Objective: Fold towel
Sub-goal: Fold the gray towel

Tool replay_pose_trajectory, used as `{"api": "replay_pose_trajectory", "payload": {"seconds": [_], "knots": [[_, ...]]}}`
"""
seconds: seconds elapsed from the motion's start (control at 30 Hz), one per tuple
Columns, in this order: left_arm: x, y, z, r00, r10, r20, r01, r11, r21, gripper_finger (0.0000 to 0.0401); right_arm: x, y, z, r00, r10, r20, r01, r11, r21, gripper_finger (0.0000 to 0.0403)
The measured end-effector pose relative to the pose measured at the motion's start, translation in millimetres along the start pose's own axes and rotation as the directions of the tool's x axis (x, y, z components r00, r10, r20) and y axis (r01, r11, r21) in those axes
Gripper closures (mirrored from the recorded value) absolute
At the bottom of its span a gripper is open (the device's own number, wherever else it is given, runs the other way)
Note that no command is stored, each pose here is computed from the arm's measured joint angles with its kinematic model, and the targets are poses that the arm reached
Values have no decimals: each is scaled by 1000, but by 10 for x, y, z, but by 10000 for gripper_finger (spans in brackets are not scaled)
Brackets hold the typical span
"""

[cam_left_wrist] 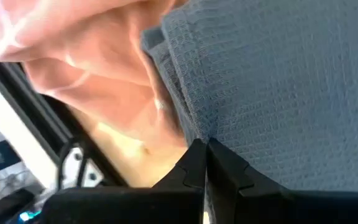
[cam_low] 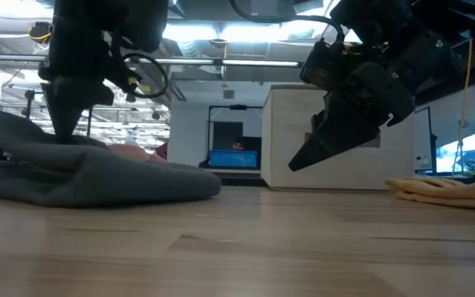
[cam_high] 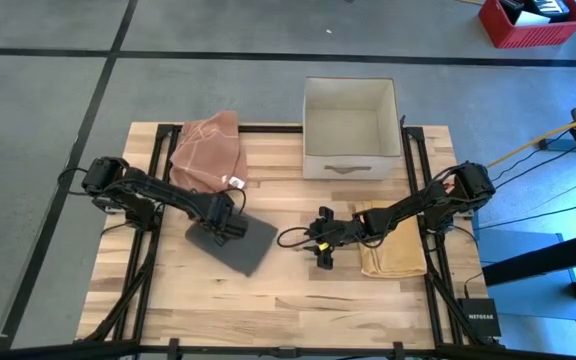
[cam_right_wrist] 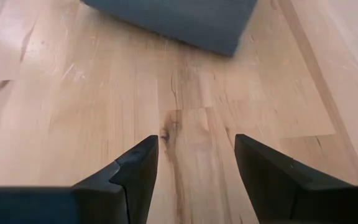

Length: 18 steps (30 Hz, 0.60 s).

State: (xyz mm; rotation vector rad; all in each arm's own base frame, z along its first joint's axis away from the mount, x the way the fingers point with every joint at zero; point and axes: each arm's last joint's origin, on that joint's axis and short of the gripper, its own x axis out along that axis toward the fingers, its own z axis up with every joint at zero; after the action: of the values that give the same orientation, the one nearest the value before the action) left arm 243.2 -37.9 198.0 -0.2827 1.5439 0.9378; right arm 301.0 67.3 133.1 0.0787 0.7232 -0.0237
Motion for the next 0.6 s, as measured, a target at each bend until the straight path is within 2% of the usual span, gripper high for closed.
{"api": "replay_pose_trajectory", "payload": {"seconds": [0.4, 0.5, 0.6], "knots": [[233, 34, -109, 997, 59, -40, -57, 997, 47, 399, -1, 0, 1, 1000, 1, 1, -1, 1000, 1, 187], [247, 29, -106, 998, 61, -21, -60, 997, 50, 390, -1, 0, 1, 1000, 1, 1, -1, 1000, 1, 187], [253, -4, -78, 999, 37, 21, -39, 995, 96, 367, -1, 0, 1, 1000, 1, 1, -1, 1000, 1, 187]]}}
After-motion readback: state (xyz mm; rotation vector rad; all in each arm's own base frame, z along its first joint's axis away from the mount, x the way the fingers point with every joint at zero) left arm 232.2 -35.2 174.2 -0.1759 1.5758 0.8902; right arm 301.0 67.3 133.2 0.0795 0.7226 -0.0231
